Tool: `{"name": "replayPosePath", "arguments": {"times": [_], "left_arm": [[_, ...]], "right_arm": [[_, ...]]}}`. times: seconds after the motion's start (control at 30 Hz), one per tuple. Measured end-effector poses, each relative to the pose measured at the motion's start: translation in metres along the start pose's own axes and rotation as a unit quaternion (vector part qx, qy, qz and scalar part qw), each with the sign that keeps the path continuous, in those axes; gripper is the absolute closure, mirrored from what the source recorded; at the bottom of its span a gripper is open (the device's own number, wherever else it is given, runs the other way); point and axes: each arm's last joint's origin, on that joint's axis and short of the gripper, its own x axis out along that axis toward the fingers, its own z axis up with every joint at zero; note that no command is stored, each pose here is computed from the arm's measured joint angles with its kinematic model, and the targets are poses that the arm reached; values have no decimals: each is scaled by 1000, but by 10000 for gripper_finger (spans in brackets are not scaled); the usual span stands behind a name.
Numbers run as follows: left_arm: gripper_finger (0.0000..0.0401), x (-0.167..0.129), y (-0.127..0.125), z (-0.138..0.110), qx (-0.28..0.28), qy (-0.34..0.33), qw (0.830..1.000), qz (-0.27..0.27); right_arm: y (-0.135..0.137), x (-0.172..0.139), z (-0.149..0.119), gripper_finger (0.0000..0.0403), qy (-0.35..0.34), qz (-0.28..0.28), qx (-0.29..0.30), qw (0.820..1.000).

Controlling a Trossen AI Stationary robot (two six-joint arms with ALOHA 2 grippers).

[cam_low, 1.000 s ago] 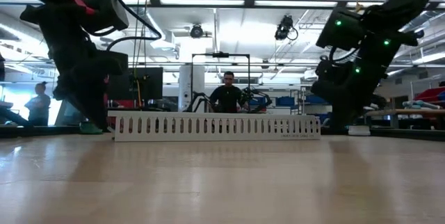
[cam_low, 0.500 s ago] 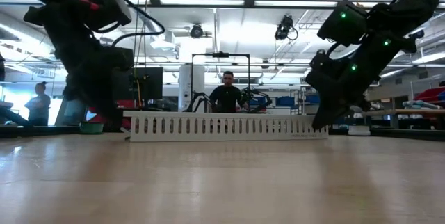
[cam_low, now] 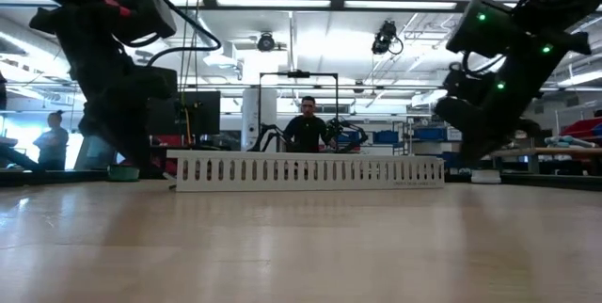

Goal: Ziptie cables
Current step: Close the white cable duct using the cover

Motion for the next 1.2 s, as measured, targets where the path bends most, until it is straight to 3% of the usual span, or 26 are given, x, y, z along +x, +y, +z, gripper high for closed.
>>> {"name": "replayPosePath", "arguments": {"times": [0.1,0.23,0.57,0.83,1.2], "left_arm": [[401,0,-1,1,-1,-3,1000,-3],[401,0,-2,3,8,-19,1000,-9],[401,0,-4,4,19,-28,999,-15],[401,0,-3,4,20,-30,999,-11],[401,-1,6,-5,22,27,999,33]], "right_arm": [[4,9,8,403,-21,16,-6,1000],[11,24,14,402,-9,76,-23,997],[15,24,16,402,-16,110,-31,993],[14,25,15,402,-4,110,-36,993],[13,24,13,402,1,94,-41,995]]}}
